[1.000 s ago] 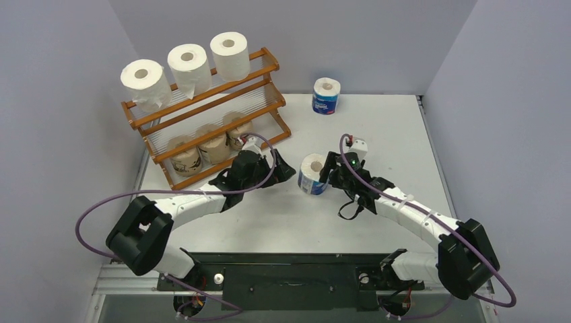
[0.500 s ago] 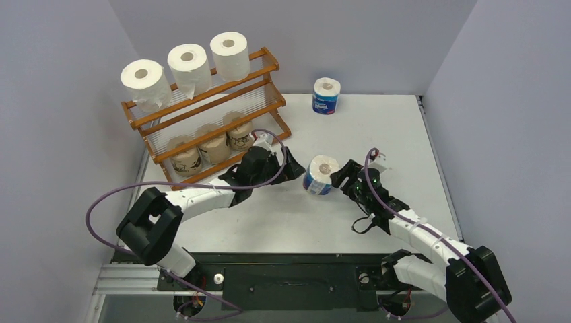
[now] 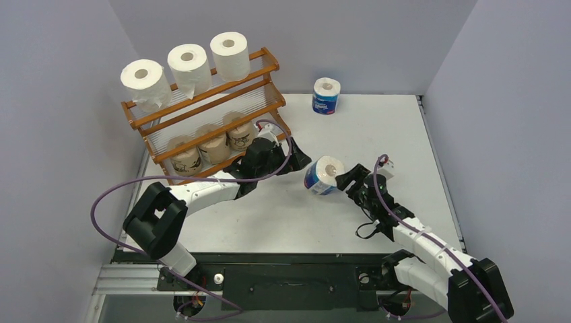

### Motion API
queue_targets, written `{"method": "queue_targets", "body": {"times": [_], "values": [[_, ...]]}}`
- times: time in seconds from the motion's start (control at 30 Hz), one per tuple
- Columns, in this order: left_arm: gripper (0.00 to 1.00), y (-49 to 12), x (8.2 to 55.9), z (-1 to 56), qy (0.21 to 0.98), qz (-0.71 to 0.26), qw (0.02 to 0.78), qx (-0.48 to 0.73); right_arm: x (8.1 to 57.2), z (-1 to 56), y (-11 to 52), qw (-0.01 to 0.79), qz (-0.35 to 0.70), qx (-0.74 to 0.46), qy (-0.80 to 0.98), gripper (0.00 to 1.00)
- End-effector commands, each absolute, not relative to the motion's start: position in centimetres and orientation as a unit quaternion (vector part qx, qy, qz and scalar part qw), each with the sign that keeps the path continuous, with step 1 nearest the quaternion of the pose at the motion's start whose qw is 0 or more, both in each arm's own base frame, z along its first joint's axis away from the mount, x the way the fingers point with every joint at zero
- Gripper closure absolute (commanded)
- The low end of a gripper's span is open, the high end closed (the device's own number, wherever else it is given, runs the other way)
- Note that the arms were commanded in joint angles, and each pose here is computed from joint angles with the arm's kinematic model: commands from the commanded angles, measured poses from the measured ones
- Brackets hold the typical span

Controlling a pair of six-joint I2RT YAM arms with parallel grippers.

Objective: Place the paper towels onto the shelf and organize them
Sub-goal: Adjust the paper towel at the center of the board.

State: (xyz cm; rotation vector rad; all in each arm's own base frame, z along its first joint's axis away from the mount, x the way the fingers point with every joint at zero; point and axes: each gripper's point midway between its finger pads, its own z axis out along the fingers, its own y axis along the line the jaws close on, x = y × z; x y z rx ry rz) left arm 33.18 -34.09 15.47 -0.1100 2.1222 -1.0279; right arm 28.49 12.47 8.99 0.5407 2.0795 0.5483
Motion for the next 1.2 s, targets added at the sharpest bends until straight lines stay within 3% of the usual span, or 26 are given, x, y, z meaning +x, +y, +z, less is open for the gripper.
{"method": "queue_targets", "body": {"times": [0.0,0.37,0.63,0.9,1.17], "values": [[0.04,-34.8,33.7,17.4,0.811,-0.424,0.401,-0.032,23.6,2.2,9.4,0.363,0.139,0.247,0.888,0.37],[0.04,-36.4,32.9,16.2,0.817,-0.436,0.378,-0.019,21.7,0.8,8.5,0.362,0.157,0.306,0.866,0.38],[0.04,-36.3,32.9,16.5,0.813,-0.441,0.381,-0.02,22.5,5.4,7.7,0.416,0.164,0.302,0.842,0.35],[0.04,-35.5,35.0,18.6,0.784,-0.497,0.37,-0.036,24.9,13.0,10.4,0.482,0.271,0.264,0.79,0.24],[0.04,-37.9,35.8,16.9,0.789,-0.523,0.324,0.015,27.0,13.4,11.7,0.475,0.286,0.251,0.793,0.22]]}}
